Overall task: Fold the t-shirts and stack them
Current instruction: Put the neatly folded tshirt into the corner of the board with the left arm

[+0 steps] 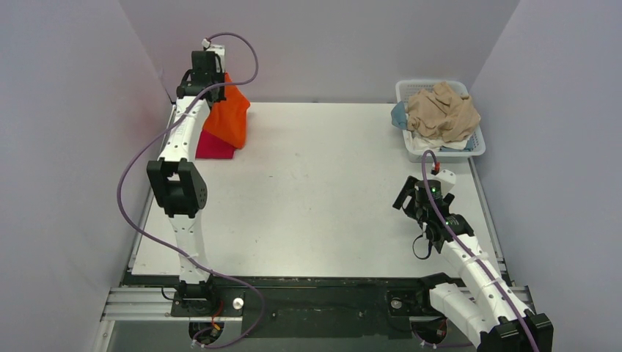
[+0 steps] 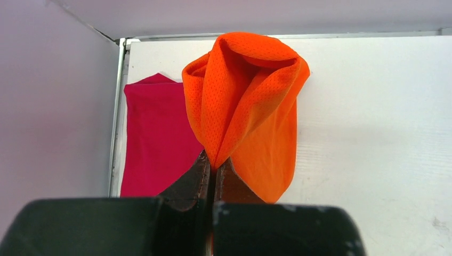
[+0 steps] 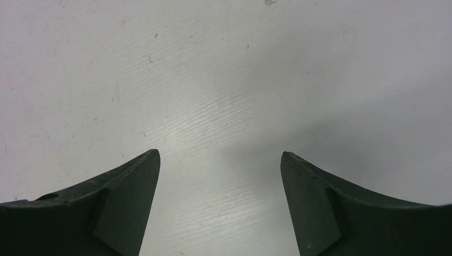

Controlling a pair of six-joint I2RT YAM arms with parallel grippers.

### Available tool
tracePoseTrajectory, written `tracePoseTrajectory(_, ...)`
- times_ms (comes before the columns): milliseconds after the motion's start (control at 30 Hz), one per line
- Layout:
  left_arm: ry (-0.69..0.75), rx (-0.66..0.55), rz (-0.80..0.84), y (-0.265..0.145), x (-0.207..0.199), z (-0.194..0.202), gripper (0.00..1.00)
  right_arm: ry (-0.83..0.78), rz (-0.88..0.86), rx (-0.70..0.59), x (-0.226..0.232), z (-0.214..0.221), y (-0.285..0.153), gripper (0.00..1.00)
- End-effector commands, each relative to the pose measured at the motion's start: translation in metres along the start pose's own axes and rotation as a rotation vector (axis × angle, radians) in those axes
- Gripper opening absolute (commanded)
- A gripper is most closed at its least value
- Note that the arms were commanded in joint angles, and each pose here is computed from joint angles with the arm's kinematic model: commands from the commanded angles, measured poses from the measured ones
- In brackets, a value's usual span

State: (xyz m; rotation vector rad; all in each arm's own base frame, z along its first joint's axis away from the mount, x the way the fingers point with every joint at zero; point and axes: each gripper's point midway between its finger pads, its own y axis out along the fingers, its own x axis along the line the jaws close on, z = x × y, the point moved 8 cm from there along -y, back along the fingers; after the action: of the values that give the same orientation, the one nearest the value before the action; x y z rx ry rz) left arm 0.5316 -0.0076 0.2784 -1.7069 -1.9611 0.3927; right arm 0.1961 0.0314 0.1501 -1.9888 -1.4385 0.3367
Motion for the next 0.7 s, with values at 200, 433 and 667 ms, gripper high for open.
tracePoseTrajectory(200,-0.029,-0.115,0.067,-0.068,0.015,-0.041,0.0,0.0,0.028,0.003,-0.002,0.002,0.005,0.78)
tracePoseTrajectory(433,-0.023,-0.042,0.066,-0.046,0.025,-0.02,0.0,-0.002,0.037,0.006,-0.002,0.001,0.006,0.78)
tracePoseTrajectory(667,0.012,0.046,0.091,-0.003,0.047,0.008,0.0,-0.005,0.061,0.016,-0.004,0.002,0.008,0.77)
